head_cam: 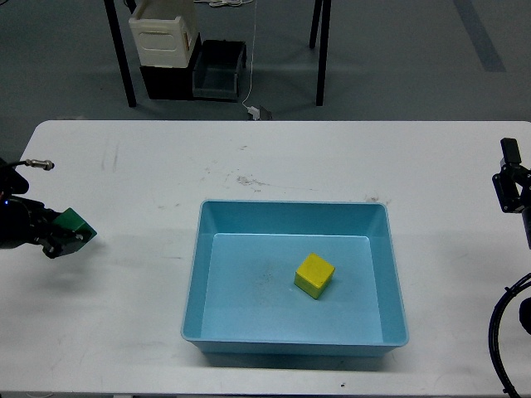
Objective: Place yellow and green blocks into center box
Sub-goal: 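Lift the green cube with the left gripper and carry it over the tray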
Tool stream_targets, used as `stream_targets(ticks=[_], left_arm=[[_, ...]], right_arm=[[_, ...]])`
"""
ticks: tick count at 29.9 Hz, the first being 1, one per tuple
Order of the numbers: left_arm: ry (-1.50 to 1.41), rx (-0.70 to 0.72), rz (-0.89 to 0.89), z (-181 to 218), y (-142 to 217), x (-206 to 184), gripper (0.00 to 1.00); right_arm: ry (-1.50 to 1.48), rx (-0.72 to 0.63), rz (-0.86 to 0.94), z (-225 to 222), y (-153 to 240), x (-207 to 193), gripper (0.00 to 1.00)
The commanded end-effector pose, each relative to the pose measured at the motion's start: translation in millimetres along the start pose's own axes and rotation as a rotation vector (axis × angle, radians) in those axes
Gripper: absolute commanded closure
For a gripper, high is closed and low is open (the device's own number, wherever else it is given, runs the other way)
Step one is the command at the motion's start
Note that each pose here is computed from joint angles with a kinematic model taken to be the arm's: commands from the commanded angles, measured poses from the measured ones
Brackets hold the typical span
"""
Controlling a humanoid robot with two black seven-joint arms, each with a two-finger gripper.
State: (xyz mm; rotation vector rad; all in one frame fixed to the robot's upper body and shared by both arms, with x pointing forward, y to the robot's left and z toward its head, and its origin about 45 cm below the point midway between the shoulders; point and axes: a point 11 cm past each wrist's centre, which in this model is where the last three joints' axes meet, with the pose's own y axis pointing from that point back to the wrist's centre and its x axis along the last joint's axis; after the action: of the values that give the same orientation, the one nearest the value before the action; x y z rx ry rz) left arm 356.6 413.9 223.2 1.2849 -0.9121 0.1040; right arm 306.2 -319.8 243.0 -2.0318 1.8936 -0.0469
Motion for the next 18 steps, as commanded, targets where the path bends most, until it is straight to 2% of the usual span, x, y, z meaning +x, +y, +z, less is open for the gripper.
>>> stream_targets(ticks=[1, 4, 10, 18], left_arm=[[0.078, -0.039, 0.137, 2.3, 15.7, 49.7, 0.61], [0.081, -0.093, 0.204, 16.5, 23.2, 79.1, 0.61], [-0.052, -0.268, 0.251, 84.1, 25.2, 113.7, 0.62], [-0.257, -0.424, 0.186, 164.9, 13.1, 143.8, 0.62]], right_arm=[[0.000, -0.002, 0.002, 0.6, 0.5, 0.5, 0.00], [0.001, -0.003, 0.004, 0.7, 1.0, 1.2, 0.00], [0.004, 0.000, 0.012, -0.6, 1.7, 4.1, 0.00], [0.004, -0.004, 0.014, 0.5, 2.7, 4.7, 0.00]])
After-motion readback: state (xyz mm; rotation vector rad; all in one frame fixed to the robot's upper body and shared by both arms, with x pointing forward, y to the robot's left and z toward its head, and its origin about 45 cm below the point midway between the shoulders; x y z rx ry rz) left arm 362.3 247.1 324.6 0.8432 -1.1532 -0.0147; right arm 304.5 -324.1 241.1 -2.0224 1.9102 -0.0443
